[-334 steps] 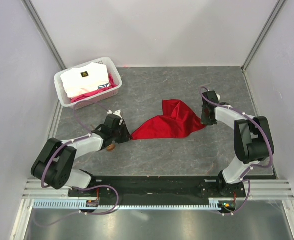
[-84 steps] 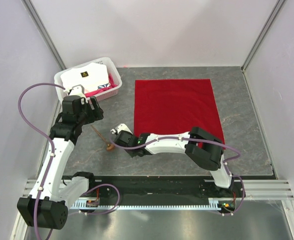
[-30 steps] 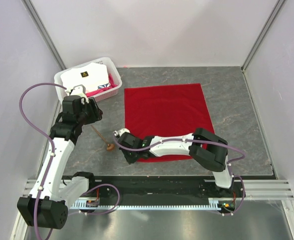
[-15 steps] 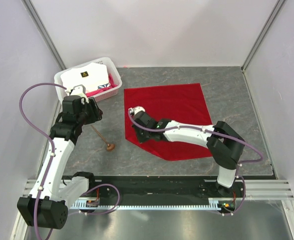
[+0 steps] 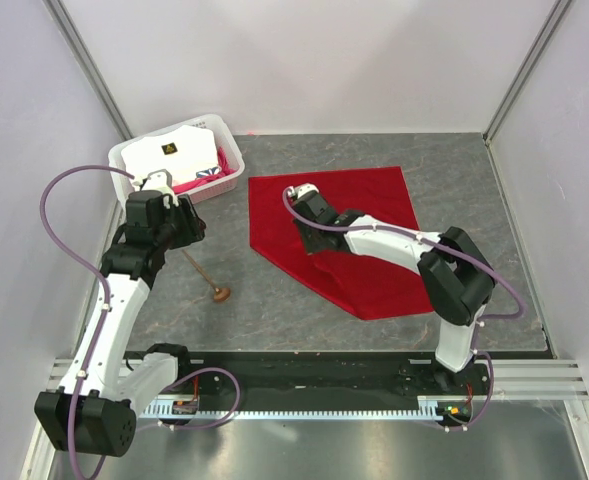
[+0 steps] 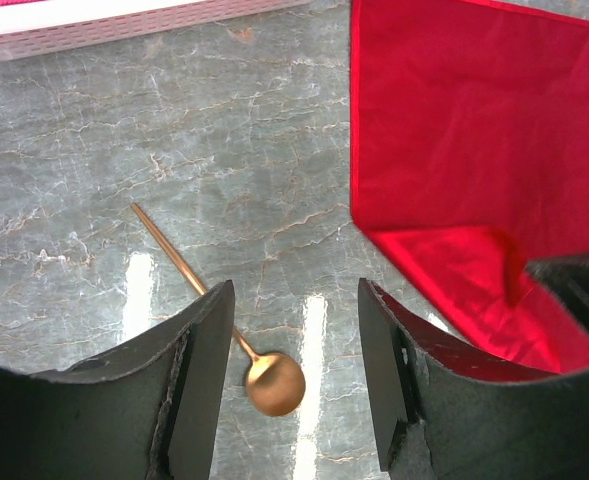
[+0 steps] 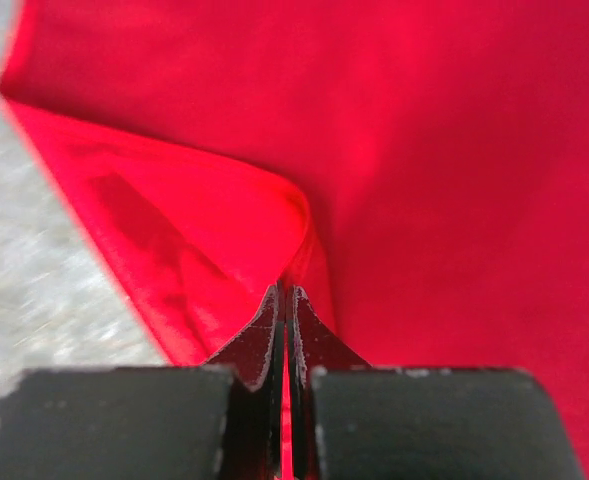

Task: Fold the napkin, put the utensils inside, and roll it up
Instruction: Fold the napkin

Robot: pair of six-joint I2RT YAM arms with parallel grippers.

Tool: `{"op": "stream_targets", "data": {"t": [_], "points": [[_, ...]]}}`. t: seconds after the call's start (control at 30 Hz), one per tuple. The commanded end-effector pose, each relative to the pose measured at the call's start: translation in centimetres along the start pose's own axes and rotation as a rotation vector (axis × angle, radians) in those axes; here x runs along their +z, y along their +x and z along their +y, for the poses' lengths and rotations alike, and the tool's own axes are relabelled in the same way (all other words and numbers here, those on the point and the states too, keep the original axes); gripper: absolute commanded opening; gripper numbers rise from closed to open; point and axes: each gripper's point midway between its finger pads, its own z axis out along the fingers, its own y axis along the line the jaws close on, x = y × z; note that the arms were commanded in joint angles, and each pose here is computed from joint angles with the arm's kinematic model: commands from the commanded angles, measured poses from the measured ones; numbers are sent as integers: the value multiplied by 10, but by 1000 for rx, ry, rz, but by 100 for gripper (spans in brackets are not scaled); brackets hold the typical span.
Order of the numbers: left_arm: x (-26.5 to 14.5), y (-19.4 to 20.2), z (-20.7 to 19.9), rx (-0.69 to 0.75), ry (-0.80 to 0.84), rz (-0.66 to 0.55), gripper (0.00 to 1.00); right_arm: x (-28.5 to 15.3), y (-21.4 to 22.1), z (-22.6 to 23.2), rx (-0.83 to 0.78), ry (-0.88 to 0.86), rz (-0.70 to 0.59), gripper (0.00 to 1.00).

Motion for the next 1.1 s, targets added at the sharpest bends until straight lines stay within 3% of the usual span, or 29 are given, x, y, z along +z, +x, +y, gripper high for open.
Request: {"op": "stream_targets", "data": {"t": [0.0,0.6,1.07], "points": [[4,-7,0,42,6,-26,59,7,-25,-42,-19,88,-21,0],[16,0,3,48,-6,14,57,35,-75,-166,-26,429,-49,0],[22,4,5,56,-13,39,55,53,-97,-240,59,513,-62,0]]}}
